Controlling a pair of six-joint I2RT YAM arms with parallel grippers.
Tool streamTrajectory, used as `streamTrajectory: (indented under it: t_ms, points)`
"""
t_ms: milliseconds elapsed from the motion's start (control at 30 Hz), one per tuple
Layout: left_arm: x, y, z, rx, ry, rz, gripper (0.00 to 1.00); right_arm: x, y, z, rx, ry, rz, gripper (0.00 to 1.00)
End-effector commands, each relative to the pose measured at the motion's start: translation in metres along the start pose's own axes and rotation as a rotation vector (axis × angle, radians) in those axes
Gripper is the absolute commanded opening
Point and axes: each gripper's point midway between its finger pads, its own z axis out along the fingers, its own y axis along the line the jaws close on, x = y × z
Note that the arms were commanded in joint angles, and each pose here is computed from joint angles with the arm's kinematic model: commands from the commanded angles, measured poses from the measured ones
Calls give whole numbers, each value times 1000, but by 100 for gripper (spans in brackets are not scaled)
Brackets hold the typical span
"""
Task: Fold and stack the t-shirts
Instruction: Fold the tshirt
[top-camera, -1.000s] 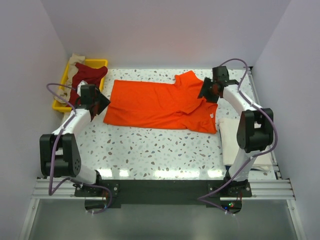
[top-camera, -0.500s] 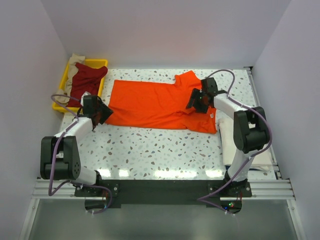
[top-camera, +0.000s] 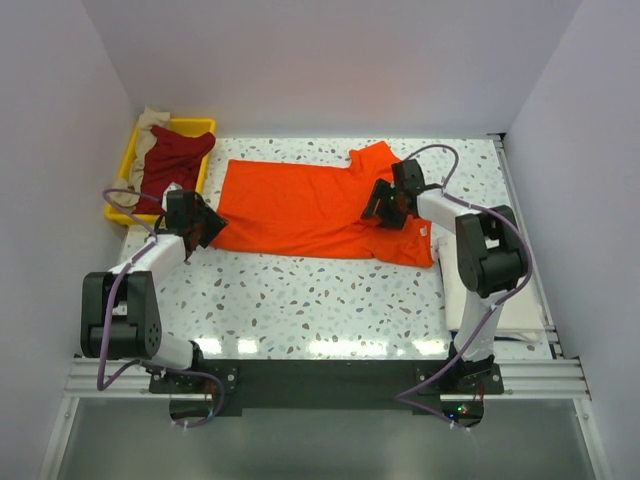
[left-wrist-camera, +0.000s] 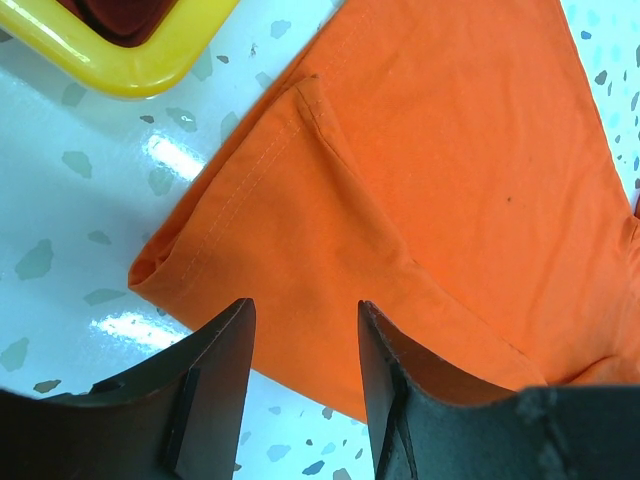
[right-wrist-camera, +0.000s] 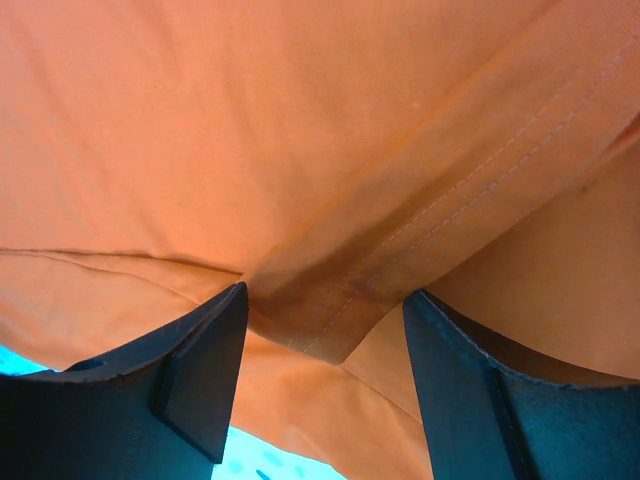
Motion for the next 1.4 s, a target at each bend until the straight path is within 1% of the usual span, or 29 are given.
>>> streamTrajectory:
  t_ms: [0,167,300,567,633,700,733,833,867,933,967,1000,1067,1100,1133,1167,1200,1367]
  points:
    - [-16,-21,-5,56,-39,-1,50,-16,23,4,-57,-34,10,67]
    - [-20,-25,-8,61,-47,7,50,-32,40,5,-82,-55,8,67]
    - [-21,-26,-8,62,-46,7,49,-36,50,14,-85,-40,5,67]
    - [-15,-13,-6,18,-36,12,50,-54,77,20,-151,-45,4,67]
    - [-9,-8,-7,12,-30,6,51,-58,82,12,-156,-51,-5,67]
    - [-12,-1,-8,-8,-63,-2,51,-58,80,5,-151,-52,-14,67]
    - [-10,5,-9,-22,-73,-6,51,-64,85,-9,-161,-79,-24,67]
    - [-10,20,-12,-60,-113,-16,51,-63,77,-25,-137,-93,-33,67]
    - [-11,23,-12,-68,-126,-19,51,-71,78,-42,-144,-123,-33,67]
    - [-11,28,-13,-81,-143,-24,50,-60,65,-49,-123,-107,-22,67]
    - [-13,30,-12,-88,-161,-27,50,-64,65,-66,-134,-135,-19,67]
    - [-14,31,-12,-91,-167,-30,49,-52,53,-65,-113,-120,-14,67]
    - [-16,32,-11,-89,-189,-31,47,-52,46,-85,-116,-153,-10,67]
    - [-16,33,-10,-92,-193,-33,47,-41,34,-84,-98,-139,-2,66]
    - [-18,32,-9,-88,-203,-33,47,-37,27,-87,-93,-140,5,66]
    - [-18,33,-8,-88,-205,-34,46,-40,25,-100,-99,-167,10,66]
    - [-17,36,-5,-96,-199,-34,46,-28,14,-98,-83,-149,21,66]
    - [-10,41,8,-107,-181,-42,45,-8,-18,-110,-28,-150,54,66]
